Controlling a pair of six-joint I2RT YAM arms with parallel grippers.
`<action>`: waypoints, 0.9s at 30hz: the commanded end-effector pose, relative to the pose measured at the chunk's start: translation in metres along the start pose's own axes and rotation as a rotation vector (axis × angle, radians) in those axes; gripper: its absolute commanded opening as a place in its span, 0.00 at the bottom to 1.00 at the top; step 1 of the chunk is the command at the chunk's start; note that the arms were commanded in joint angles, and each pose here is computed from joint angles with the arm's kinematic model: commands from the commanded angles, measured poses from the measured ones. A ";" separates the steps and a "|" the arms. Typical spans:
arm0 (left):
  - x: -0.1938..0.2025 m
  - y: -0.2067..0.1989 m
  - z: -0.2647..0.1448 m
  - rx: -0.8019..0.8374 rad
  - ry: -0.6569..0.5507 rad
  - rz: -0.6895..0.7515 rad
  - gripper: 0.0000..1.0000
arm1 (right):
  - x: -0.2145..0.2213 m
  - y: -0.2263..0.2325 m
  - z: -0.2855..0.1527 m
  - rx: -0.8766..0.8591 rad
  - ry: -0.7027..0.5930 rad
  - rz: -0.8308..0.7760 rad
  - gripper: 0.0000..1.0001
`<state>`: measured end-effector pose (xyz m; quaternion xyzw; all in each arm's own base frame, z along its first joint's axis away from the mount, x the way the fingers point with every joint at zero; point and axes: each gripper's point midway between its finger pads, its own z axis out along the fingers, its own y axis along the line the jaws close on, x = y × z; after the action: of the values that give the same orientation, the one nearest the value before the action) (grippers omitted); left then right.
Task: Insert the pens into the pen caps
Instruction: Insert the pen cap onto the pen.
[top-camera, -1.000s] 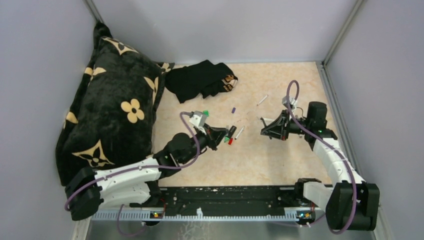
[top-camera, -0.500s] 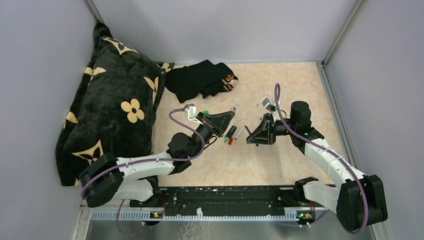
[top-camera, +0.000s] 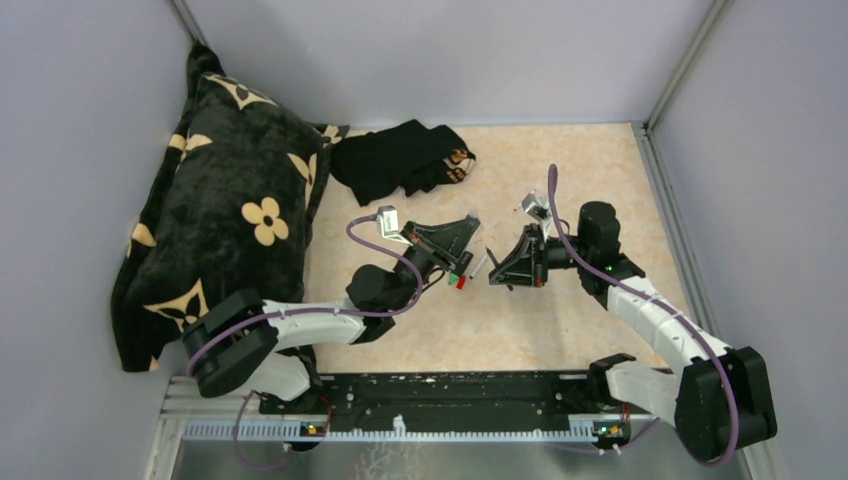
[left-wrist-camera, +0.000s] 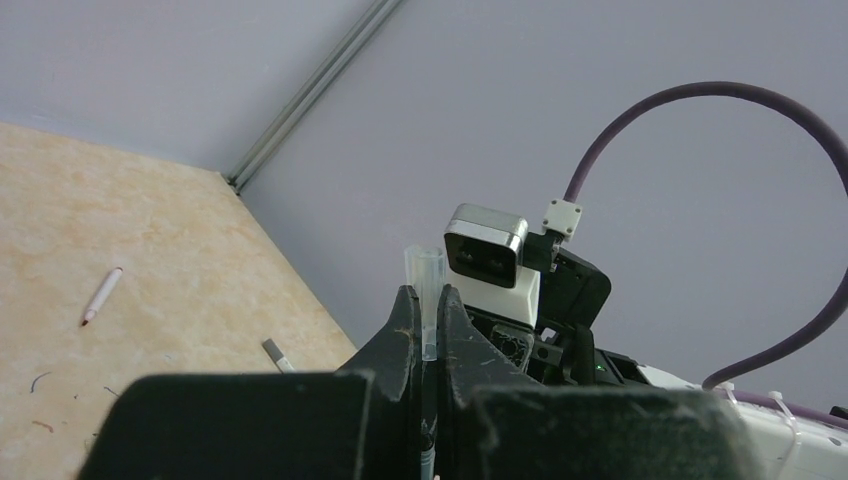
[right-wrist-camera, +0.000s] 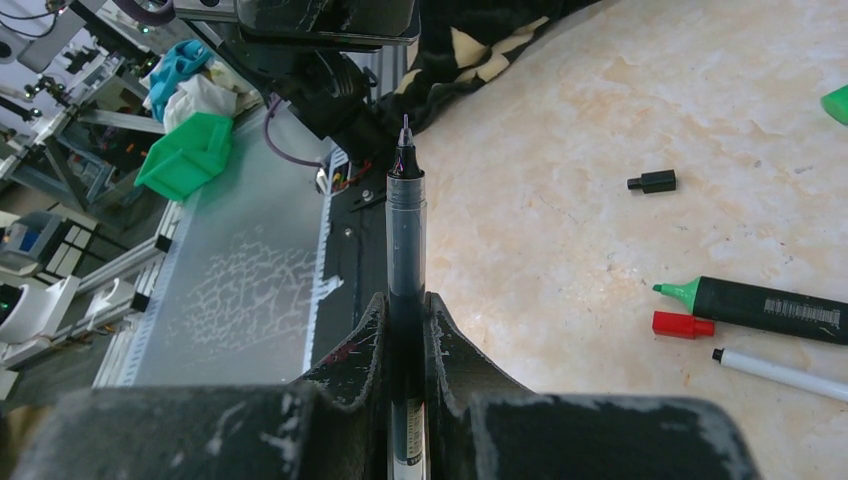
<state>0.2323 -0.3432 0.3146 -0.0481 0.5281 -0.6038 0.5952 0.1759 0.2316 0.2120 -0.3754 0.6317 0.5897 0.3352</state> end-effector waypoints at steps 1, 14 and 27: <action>-0.010 -0.021 0.006 0.073 -0.042 -0.050 0.00 | -0.014 0.002 0.003 -0.003 -0.022 -0.051 0.00; 0.001 -0.017 0.005 0.070 -0.015 -0.065 0.00 | -0.018 -0.002 0.003 0.016 -0.034 -0.039 0.00; 0.005 -0.011 0.003 0.055 -0.007 -0.054 0.00 | -0.019 -0.001 0.004 0.010 -0.033 -0.037 0.00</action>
<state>0.2286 -0.3529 0.3057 -0.0447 0.5334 -0.6182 0.5756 0.1854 0.2335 0.2133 -0.3567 0.6425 0.5851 0.3429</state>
